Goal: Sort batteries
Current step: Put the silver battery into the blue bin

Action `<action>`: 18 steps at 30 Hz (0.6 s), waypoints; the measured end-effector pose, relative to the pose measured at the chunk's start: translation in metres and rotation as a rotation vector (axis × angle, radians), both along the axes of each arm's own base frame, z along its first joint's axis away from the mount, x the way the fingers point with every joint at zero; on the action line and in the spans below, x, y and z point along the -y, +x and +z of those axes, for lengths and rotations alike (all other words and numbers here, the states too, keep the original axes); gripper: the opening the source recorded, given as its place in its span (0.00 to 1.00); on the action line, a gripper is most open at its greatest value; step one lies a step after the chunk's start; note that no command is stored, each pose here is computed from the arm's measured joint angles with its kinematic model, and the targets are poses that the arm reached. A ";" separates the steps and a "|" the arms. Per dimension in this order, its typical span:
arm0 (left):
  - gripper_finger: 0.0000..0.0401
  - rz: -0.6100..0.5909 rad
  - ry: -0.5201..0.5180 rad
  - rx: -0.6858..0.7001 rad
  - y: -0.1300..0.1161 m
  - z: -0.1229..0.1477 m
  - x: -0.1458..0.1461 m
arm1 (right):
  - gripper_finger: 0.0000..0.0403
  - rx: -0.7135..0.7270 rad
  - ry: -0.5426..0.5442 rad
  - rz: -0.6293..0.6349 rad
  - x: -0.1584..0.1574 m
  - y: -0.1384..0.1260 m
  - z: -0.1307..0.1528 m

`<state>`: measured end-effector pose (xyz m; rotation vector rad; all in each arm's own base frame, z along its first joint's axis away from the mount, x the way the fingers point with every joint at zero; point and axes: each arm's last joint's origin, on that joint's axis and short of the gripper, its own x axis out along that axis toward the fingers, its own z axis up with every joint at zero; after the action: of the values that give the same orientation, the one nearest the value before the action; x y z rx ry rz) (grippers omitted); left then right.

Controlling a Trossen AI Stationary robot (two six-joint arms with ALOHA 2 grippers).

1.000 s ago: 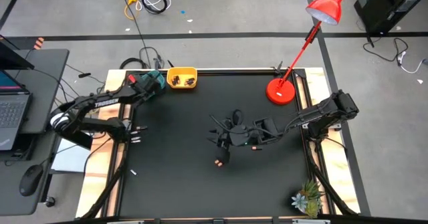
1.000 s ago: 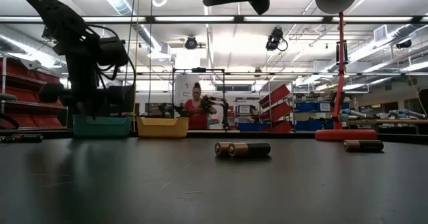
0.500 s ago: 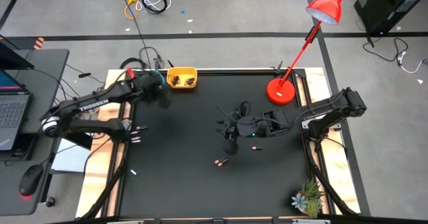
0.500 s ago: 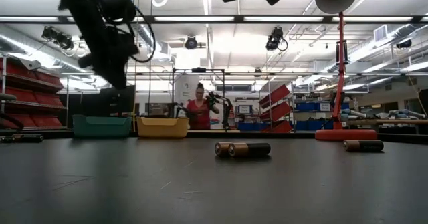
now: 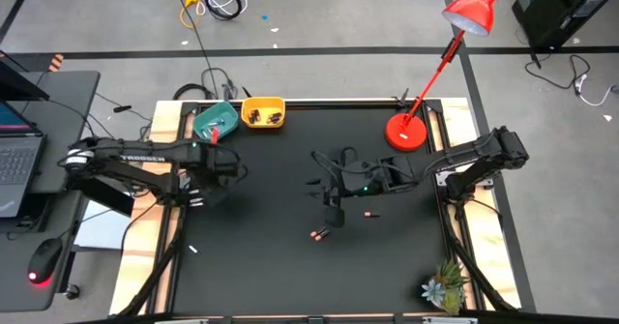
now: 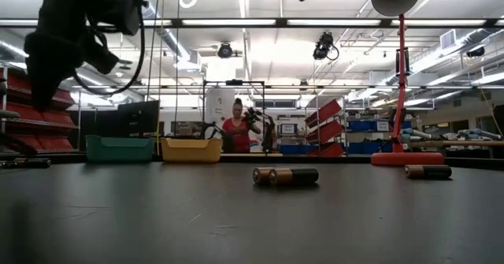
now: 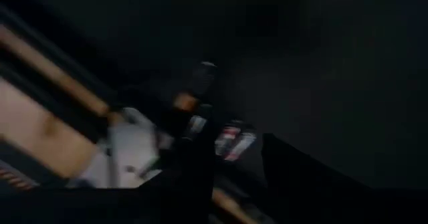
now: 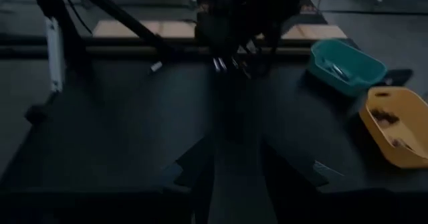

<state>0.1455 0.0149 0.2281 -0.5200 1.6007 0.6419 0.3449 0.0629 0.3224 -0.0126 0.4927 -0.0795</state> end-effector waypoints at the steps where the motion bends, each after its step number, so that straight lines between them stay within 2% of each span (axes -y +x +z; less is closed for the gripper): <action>1: 0.33 -0.005 -0.016 0.015 0.002 0.000 0.005 | 0.32 0.010 0.014 0.007 0.000 0.001 0.001; 3: 0.33 -0.030 -0.030 0.022 0.002 0.001 0.016 | 0.32 0.015 0.045 -0.003 0.000 0.001 0.001; 6: 0.33 -0.078 0.016 0.044 -0.003 0.002 0.030 | 0.32 0.008 0.093 -0.022 -0.001 0.000 0.000; 8: 0.33 -0.068 0.044 0.083 -0.009 0.004 0.035 | 0.32 0.007 0.123 -0.031 -0.004 -0.001 0.000; 13: 0.30 0.099 0.053 0.244 -0.027 0.018 0.037 | 0.31 -0.059 0.221 0.032 -0.006 -0.003 -0.004; 18: 0.23 0.213 0.009 0.403 -0.043 0.030 0.038 | 0.30 -0.109 0.155 0.006 0.020 -0.001 -0.009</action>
<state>0.1021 -0.0228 0.2578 -0.7684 1.1721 0.6546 0.3436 0.0424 0.3136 0.1337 0.6068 -0.0345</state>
